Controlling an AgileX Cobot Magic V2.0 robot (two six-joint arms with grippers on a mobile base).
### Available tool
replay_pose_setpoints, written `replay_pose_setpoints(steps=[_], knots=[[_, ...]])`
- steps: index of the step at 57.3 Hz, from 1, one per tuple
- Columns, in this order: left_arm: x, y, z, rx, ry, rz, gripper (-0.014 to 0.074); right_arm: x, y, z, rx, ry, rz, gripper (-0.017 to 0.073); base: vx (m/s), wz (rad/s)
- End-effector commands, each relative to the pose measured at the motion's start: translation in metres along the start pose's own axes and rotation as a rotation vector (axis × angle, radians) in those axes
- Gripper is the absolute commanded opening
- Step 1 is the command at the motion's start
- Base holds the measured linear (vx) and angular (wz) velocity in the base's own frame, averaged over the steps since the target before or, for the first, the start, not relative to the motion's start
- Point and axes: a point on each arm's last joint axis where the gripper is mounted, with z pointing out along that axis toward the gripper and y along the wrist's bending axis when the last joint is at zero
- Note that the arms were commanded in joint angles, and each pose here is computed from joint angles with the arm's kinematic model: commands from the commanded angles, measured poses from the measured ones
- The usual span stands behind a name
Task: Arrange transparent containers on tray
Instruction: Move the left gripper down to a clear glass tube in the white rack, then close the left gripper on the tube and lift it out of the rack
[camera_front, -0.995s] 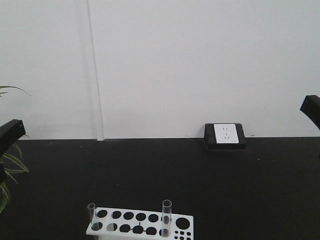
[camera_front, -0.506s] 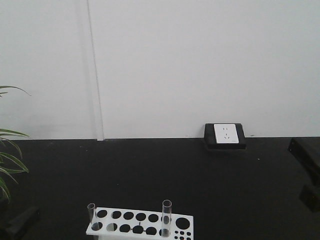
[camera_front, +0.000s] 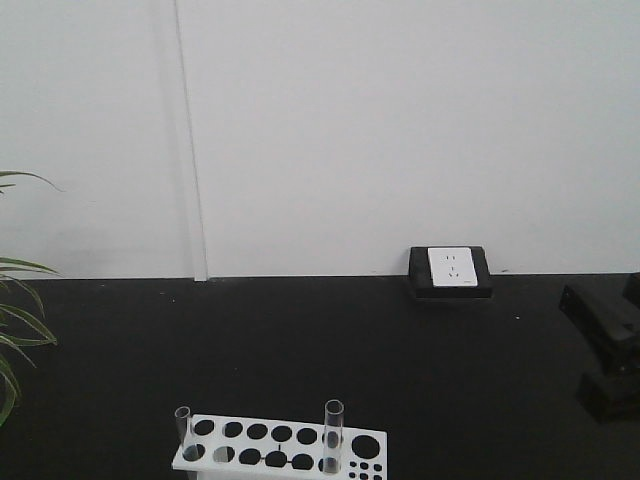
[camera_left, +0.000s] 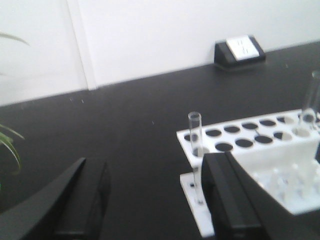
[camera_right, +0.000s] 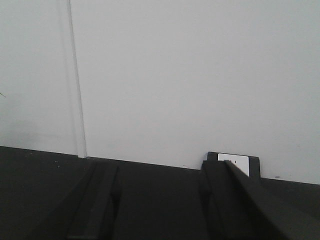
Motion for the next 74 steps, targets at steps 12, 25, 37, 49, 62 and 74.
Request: replay_pose_setpoints(steps=[12, 25, 37, 49, 62, 74], knots=[[-0.017, 0.004, 0.029, -0.054, -0.237, 0.007, 0.0522, -0.018, 0.001, 0.003, -0.005, -0.134, -0.019, 0.0414, 0.0, 0.0], [-0.004, -0.002, 0.066, 0.011, -0.323, -0.08, 0.0522, -0.019, 0.001, 0.003, -0.006, -0.137, -0.019, 0.0414, 0.0, 0.0], [0.021, -0.031, 0.107, 0.324, -0.294, -0.046, 0.0522, -0.019, 0.001, 0.003, -0.006, -0.139, -0.019, 0.0414, 0.0, 0.0], [0.025, -0.024, 0.132, 0.253, -0.277, -0.102, 0.0522, -0.019, 0.001, 0.003, -0.006, -0.14, -0.019, 0.0414, 0.0, 0.0], [0.017, -0.023, 0.155, 0.225, -0.288, -0.107, 0.0522, -0.019, 0.001, 0.003, -0.006, -0.14, -0.019, 0.0414, 0.0, 0.0], [0.025, -0.023, 0.176, 0.213, -0.21, -0.098, 0.0522, -0.019, 0.001, 0.003, -0.006, -0.14, -0.019, 0.0414, 0.0, 0.0]])
